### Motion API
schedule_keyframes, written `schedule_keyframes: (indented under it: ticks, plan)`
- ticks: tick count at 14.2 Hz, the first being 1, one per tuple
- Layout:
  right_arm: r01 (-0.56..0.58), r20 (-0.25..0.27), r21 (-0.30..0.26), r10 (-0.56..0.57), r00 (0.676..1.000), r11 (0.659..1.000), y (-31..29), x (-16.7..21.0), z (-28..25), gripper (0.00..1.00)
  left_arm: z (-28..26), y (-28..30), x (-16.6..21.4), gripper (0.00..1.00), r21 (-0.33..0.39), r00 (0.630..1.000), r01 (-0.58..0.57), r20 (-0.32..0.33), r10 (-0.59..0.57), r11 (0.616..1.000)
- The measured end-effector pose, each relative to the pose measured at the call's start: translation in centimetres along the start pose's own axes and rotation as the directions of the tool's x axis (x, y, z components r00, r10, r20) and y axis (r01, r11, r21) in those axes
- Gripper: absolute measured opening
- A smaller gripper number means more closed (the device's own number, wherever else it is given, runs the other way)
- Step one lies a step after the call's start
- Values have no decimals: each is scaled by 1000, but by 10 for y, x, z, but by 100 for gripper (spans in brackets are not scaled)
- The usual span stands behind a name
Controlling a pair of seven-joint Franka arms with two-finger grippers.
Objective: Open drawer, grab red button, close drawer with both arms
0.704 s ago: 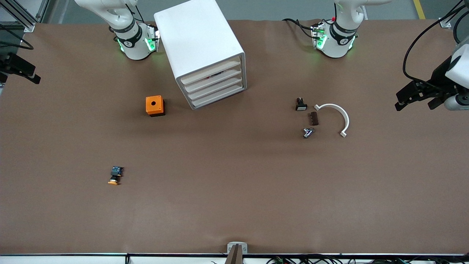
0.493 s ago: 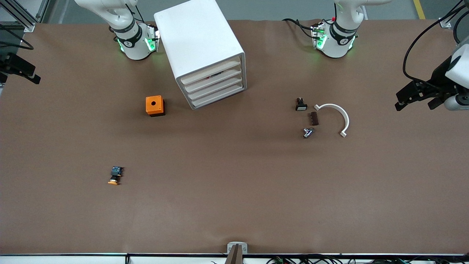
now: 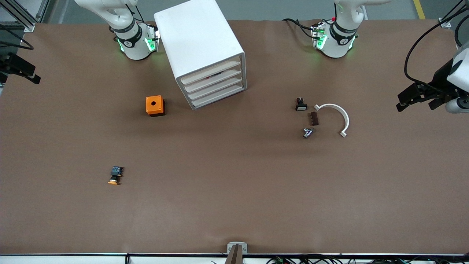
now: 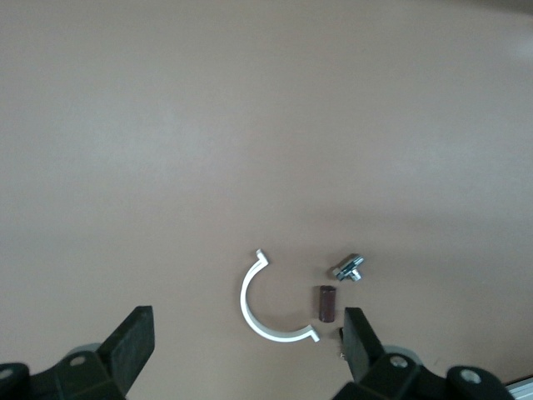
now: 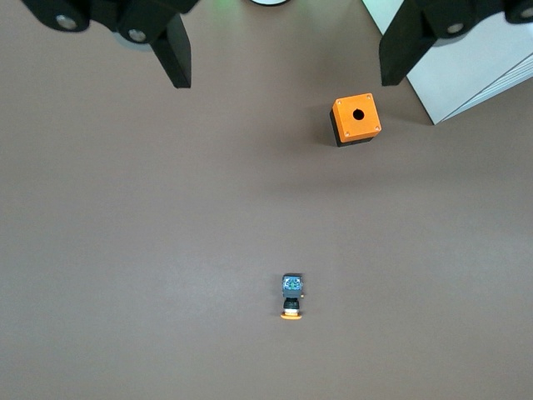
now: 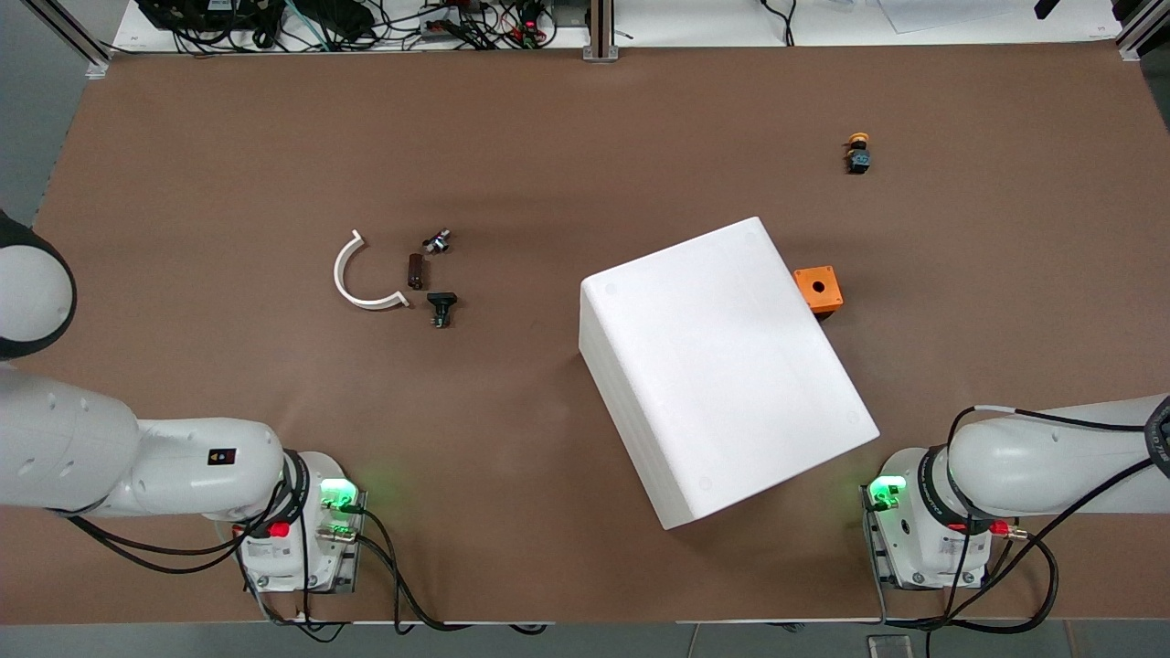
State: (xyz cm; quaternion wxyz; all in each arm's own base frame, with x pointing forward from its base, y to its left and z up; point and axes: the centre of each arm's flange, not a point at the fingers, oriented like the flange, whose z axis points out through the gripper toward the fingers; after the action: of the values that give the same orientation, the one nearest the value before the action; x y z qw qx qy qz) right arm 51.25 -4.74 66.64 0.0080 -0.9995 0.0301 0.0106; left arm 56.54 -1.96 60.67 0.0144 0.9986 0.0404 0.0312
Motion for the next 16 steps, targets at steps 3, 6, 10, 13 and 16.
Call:
schedule_keyframes:
  ticks: [3,6,10,13,16]
  plan:
    - [0,0,0,0,1000,1000,0,0,0,100,39,-21,16,100,5,997,34,67,-34,999]
    - [0,0,0,0,1000,1000,0,0,0,100,96,-21,32,100,9,987,35,159,-36,999]
    - [4,-3,0,-4,1000,1000,0,0,0,100,177,-13,45,100,13,958,24,285,-26,1000]
    - [40,-18,-1,-40,999,999,1,2,-1,100,227,14,44,100,29,932,24,362,-33,999]
    - [46,-20,-1,-46,999,999,2,2,-1,100,257,79,32,100,99,910,93,395,-125,991]
